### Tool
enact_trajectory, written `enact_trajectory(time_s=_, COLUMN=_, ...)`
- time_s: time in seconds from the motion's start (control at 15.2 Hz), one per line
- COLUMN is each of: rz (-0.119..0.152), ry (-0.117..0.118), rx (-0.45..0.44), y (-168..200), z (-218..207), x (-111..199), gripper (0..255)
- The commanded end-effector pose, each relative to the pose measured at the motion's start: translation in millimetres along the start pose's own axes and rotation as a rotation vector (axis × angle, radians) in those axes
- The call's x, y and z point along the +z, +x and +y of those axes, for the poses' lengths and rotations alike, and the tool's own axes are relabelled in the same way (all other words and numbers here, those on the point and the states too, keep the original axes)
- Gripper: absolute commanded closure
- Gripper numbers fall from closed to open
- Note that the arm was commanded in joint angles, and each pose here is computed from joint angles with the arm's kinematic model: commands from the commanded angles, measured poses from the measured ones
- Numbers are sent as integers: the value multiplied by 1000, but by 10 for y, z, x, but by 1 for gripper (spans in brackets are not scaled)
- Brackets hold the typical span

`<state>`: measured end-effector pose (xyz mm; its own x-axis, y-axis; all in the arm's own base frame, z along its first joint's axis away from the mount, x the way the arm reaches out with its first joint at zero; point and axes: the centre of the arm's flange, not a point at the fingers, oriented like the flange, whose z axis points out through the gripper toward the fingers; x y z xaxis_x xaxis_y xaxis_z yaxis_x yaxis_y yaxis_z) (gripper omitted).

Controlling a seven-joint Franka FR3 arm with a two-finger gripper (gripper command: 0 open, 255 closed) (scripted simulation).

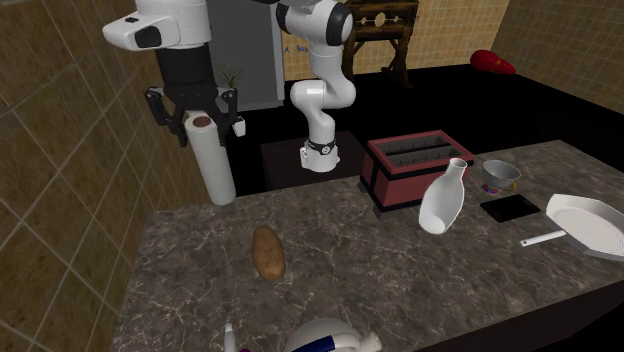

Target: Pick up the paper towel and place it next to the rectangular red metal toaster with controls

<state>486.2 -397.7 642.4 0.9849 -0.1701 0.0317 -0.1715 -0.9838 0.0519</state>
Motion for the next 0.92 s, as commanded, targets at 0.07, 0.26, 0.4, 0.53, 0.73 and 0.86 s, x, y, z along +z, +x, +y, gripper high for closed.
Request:
enact_trajectory(time_s=0.07, rz=0, ry=0, rx=0, y=4, z=6, x=-156, gripper=255)
enact_trajectory(time_s=0.26, rz=0, ry=0, rx=0, y=9, z=14, x=-314, gripper=255)
enact_trajectory(time_s=0.4, rz=0, ry=0, rx=0, y=12, z=20, x=-419, gripper=255)
enact_trajectory(time_s=0.53, rz=0, ry=0, rx=0, y=-1, z=-109, x=-467, gripper=255)
enact_trajectory(time_s=0.73, rz=0, ry=0, rx=0, y=-45, z=-502, x=-490, gripper=255)
enact_trajectory(time_s=0.86, rz=0, ry=0, rx=0, y=-74, z=-764, x=-506, gripper=255)
